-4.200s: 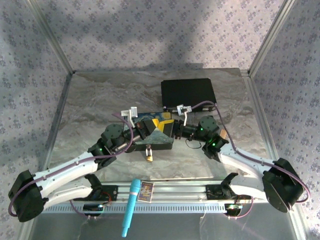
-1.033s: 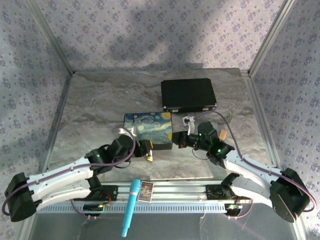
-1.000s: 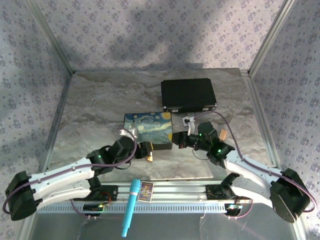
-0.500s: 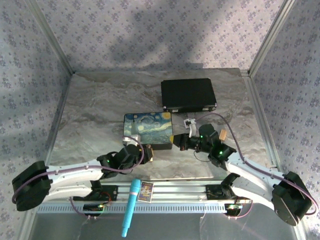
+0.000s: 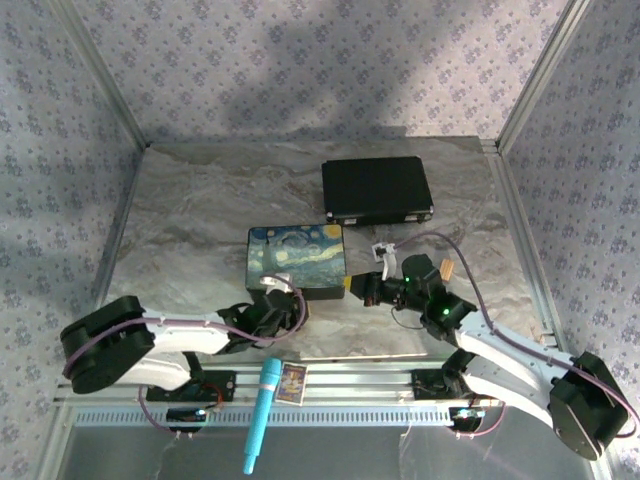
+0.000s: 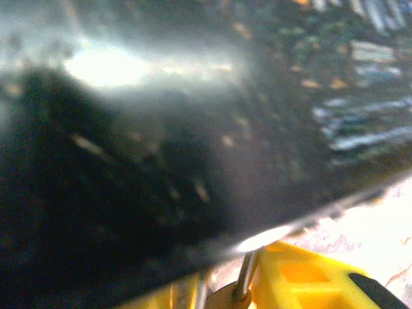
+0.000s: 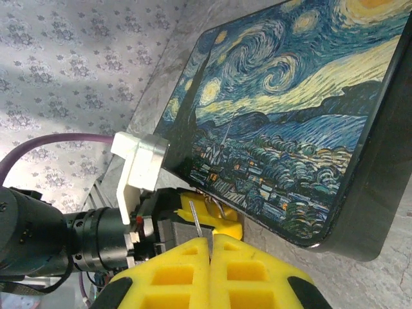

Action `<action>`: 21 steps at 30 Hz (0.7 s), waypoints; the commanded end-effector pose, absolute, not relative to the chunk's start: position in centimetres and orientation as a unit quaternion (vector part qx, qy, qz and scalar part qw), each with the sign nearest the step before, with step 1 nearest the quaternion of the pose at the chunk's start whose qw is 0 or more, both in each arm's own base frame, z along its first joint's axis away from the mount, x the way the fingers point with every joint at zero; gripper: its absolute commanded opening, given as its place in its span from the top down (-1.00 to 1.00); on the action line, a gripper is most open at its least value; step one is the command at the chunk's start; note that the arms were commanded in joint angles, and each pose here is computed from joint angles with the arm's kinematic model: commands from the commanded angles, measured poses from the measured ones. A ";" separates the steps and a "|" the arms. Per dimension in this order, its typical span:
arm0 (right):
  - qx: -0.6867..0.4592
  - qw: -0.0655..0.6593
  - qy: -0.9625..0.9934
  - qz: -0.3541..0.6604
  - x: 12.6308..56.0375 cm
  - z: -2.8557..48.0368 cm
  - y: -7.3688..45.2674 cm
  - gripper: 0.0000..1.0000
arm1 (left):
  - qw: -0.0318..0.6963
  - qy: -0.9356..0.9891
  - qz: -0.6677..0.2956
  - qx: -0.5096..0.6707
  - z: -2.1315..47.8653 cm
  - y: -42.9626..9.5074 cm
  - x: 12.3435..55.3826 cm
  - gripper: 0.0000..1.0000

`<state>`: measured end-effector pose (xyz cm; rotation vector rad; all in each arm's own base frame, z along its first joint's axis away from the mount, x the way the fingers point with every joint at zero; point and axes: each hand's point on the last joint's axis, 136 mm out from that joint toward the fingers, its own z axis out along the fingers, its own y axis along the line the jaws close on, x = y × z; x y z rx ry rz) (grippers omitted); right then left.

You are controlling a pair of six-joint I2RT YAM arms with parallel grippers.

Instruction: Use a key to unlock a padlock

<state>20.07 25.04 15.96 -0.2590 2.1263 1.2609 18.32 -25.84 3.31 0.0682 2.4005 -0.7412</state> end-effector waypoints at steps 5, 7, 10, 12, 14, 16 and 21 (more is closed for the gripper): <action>-0.092 0.325 0.814 0.473 20.2 15.2 24.6 1.00 | 0.308 0.901 -0.305 0.010 4.7 -28.2 18.5 0.77; -0.089 0.323 0.816 0.472 20.2 15.0 24.5 1.00 | 0.308 0.904 -0.296 -0.016 4.6 -27.9 18.9 0.91; -0.076 0.315 0.819 0.474 20.5 14.8 24.3 1.00 | 0.308 0.903 -0.294 -0.055 4.4 -27.6 19.4 0.98; -0.070 0.308 0.816 0.484 20.6 14.8 24.4 1.00 | 0.310 0.901 -0.290 -0.086 4.4 -27.5 19.9 1.00; -0.060 0.299 0.813 0.495 20.9 14.7 24.3 1.00 | 0.314 0.895 -0.292 -0.121 4.5 -27.4 20.5 1.00; -0.050 0.286 0.815 0.502 21.2 14.4 24.2 1.00 | 0.323 0.889 -0.295 -0.134 5.0 -27.7 21.1 1.00; -0.035 0.248 0.831 0.497 21.3 13.3 24.4 1.00 | 0.343 0.883 -0.273 -0.167 6.0 -26.8 22.9 0.93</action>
